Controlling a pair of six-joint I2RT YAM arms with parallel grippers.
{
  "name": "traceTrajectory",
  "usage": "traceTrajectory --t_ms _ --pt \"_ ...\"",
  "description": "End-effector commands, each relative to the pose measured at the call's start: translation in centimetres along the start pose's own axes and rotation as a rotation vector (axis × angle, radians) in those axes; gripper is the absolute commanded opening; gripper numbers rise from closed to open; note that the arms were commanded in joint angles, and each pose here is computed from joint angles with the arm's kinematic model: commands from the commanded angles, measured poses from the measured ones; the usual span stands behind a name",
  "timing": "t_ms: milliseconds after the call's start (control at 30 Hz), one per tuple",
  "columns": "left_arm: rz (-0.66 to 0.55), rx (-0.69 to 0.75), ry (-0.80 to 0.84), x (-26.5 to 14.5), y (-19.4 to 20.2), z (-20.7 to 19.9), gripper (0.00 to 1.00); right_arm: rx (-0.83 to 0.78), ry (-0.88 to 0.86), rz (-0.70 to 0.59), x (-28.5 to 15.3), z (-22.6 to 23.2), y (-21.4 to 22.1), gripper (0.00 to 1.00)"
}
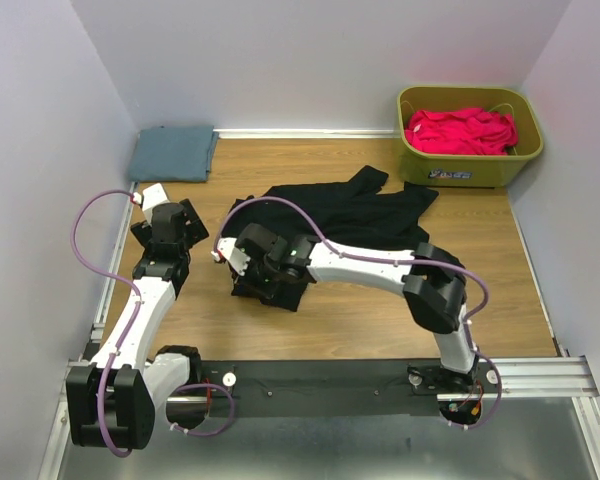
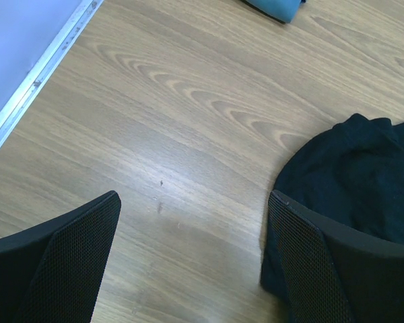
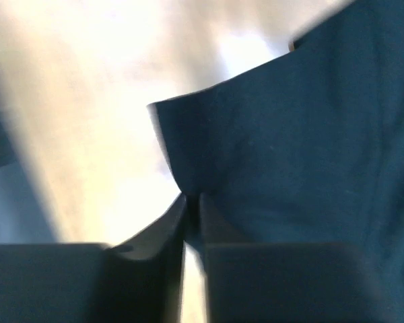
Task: Fold and stack the t-shirts
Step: Flatten the tshirt out
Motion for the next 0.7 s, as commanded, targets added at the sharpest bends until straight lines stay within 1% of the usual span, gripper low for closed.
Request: traceTrajectory --t_ms 0,100,133,200,300,333,400,433,500,533,567,667 --pt "-0.027 -0.012 0.025 -0.1 -0.7 -0.3 0.99 0.032 -0.271 0.029 -2.7 4.2 0.3 0.34" --pt "-0.023 -0.009 0.050 -0.3 -0.6 -0.6 0.98 0.068 -0.284 0.060 -2.8 4.0 1.5 0.52" --pt "-0.023 -0.007 0.059 -0.4 -0.6 -0.7 0.98 0.072 -0.269 0.059 -3.1 3.6 1.6 0.54" --pt "-0.021 -0.003 0.079 -0.5 -0.7 -1.0 0.98 0.090 -0.233 0.055 -3.6 2.7 1.8 0.54" --pt "-0.007 -0.003 0.138 -0.8 -0.5 -1.8 0.98 0.161 -0.096 0.051 -4.4 -1.0 2.4 0.54" --pt "0.007 -0.004 0.181 -1.0 -0.3 -2.4 0.99 0.213 -0.003 0.063 -4.7 -3.5 3.3 0.54" --pt "0.024 -0.014 0.231 -1.3 -0.1 -3.3 0.98 0.267 0.074 0.059 -5.6 -6.0 4.0 0.54" --pt "0.052 -0.023 0.274 -1.4 0.5 -4.1 0.98 0.315 0.137 0.077 -5.9 -8.4 5.4 0.54" --pt "0.086 -0.023 0.331 -1.8 1.1 -5.6 0.97 0.414 0.209 0.079 -6.7 -10.5 6.5 0.53" --pt "0.117 -0.021 0.358 -1.8 1.8 -6.4 0.96 0.460 0.282 0.100 -7.2 -12.5 8.1 0.53" --pt "0.139 -0.016 0.389 -2.2 2.4 -7.5 0.96 0.485 0.327 0.104 -7.6 -13.5 8.8 0.53" --pt "0.196 0.015 0.414 -1.9 3.9 -9.4 0.96 0.591 0.446 0.107 -8.9 -16.7 11.0 0.53"
Point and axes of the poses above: each gripper's point midway between its finger pads, its own x axis out along the fingers, its own z axis along the line the jaws close on, y = z × x, the point moved 3 cm from there along -x, back along the fingers, and after that the axes turned 3 degrees about x, right-handed, at the moved point
